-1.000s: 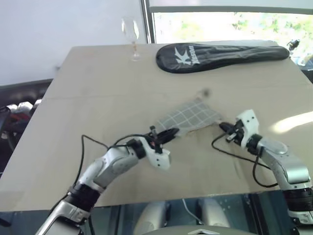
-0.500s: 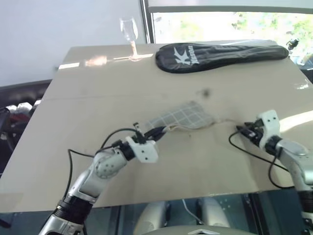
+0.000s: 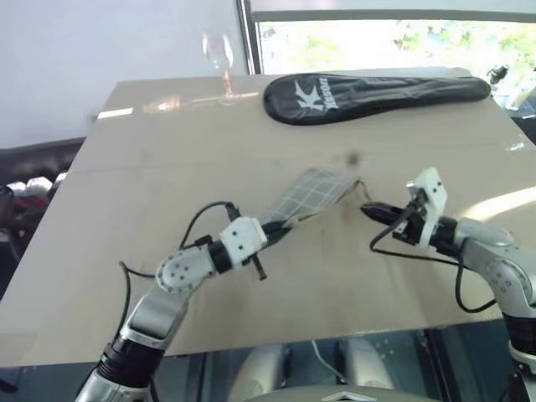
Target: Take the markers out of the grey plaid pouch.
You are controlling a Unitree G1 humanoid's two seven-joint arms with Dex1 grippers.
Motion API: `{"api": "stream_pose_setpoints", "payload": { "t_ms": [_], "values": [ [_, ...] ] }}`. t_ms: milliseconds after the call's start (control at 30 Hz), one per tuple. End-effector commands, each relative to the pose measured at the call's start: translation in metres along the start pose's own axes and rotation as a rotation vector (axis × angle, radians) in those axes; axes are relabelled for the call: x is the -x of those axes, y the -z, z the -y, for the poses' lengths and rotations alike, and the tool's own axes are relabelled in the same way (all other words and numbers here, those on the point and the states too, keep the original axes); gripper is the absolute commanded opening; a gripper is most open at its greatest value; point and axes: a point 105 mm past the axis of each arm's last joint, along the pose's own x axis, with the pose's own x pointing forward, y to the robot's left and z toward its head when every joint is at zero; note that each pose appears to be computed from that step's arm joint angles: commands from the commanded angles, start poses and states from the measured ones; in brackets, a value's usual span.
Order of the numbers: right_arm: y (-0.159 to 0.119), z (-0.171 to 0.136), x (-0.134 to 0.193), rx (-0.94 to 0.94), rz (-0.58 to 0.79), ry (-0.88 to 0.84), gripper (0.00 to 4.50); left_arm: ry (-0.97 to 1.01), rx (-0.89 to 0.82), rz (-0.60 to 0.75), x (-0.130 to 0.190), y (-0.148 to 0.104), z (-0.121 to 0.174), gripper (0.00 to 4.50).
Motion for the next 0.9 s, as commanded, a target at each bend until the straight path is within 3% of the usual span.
{"api": "stream_pose_setpoints", "payload": {
  "t_ms": [33,367,733,900],
  "values": [
    [-0.006,0.005,-0.008,0.045,0.007,0.006,0.10,0.036,-0.007,0.086,0.000,-0.022,0.001,0.00],
    [-0.016,0.022,-0.023,0.083,0.030,0.041,0.10,0.071,-0.022,0.108,0.006,-0.026,0.006,0.00],
    [-0.032,0.029,0.008,0.155,-0.021,0.107,0.10,0.065,-0.040,0.082,0.009,-0.018,0.007,0.00],
    [-0.034,0.024,0.004,0.147,-0.010,0.104,0.10,0.072,-0.037,0.083,0.008,-0.017,0.011,0.00]
  ]
}}
